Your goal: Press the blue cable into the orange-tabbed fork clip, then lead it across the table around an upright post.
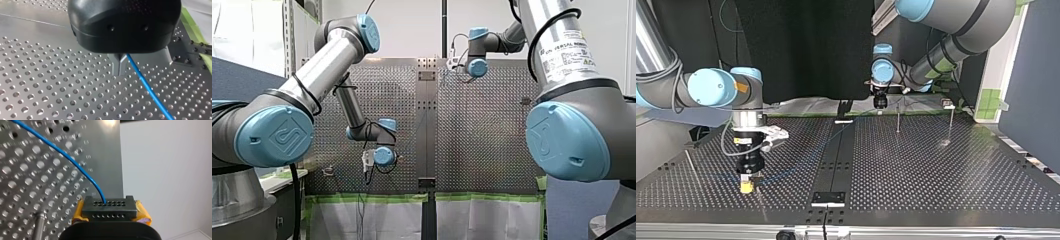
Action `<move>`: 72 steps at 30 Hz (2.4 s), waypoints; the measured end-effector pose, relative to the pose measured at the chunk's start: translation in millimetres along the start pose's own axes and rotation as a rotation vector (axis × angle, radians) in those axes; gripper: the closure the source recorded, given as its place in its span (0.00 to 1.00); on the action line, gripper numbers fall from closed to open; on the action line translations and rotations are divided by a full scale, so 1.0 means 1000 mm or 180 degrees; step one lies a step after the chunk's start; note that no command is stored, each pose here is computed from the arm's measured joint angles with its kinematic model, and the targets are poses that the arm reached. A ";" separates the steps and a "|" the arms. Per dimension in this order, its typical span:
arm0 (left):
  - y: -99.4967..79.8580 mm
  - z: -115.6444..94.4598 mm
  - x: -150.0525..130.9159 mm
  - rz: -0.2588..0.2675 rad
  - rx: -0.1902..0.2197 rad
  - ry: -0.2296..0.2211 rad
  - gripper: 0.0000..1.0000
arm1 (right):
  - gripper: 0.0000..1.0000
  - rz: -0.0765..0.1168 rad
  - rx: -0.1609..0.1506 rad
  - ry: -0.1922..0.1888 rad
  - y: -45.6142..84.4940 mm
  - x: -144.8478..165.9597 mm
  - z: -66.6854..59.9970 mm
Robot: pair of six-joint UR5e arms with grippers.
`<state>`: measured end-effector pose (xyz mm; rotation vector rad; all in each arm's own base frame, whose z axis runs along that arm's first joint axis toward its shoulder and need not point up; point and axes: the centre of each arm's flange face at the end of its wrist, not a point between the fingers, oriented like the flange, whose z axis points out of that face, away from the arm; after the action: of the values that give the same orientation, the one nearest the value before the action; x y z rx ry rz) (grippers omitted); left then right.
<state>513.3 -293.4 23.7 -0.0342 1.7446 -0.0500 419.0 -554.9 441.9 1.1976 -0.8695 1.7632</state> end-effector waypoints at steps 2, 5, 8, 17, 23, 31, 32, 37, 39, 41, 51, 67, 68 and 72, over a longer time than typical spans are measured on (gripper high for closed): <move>0.000 0.000 0.000 0.0001 0.0000 0.0002 1.00 | 0.98 -0.0003 -0.0019 0.0006 0.005 0.001 0.002; 0.000 0.000 0.000 0.0001 0.0002 0.0002 1.00 | 0.98 -0.0008 -0.0043 0.0009 0.010 0.003 0.003; 0.000 0.000 0.000 -0.0001 0.0003 0.0001 1.00 | 0.98 -0.0015 -0.0070 0.0003 0.016 0.004 0.005; 0.000 0.000 0.000 -0.0011 0.0007 0.0010 1.00 | 0.98 -0.0058 -0.0202 -0.0107 0.037 0.002 0.005; 0.000 -0.001 0.000 -0.0015 0.0006 0.0014 1.00 | 0.98 -0.0067 -0.0277 -0.0126 0.050 0.005 0.005; 0.000 0.000 0.000 -0.0034 0.0006 0.0013 1.00 | 0.98 -0.0088 -0.0346 -0.0131 0.064 0.018 0.003; 0.000 0.000 0.000 -0.0036 0.0007 0.0014 1.00 | 0.98 -0.0094 -0.0357 -0.0149 0.066 0.018 0.003; 0.000 0.000 0.001 -0.0038 0.0009 0.0019 1.00 | 0.98 -0.0124 -0.0405 -0.0231 0.075 0.015 0.000; 0.000 -0.001 0.001 -0.0037 0.0010 0.0023 1.00 | 0.98 -0.0137 -0.0426 -0.0256 0.079 0.013 -0.001; 0.000 -0.001 0.001 -0.0034 0.0008 0.0031 1.00 | 0.98 -0.0143 -0.0445 -0.0271 0.083 0.012 -0.001; 0.001 -0.003 0.003 -0.0035 0.0005 0.0051 1.00 | 0.98 -0.0165 -0.0516 -0.0330 0.097 0.005 -0.004; 0.002 -0.002 0.003 -0.0040 -0.0001 0.0044 1.00 | 0.98 -0.0179 -0.0625 -0.0654 0.113 -0.052 -0.022; 0.002 -0.002 0.003 -0.0040 -0.0003 0.0045 1.00 | 0.98 -0.0179 -0.0631 -0.0699 0.114 -0.061 -0.025; 0.003 -0.003 0.003 -0.0038 -0.0008 0.0052 1.00 | 0.98 -0.0170 -0.0653 -0.0818 0.116 -0.081 -0.032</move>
<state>510.3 -290.7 21.1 -0.0462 1.7610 -0.0568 320.5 -596.8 344.0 1.3142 -1.1281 1.4579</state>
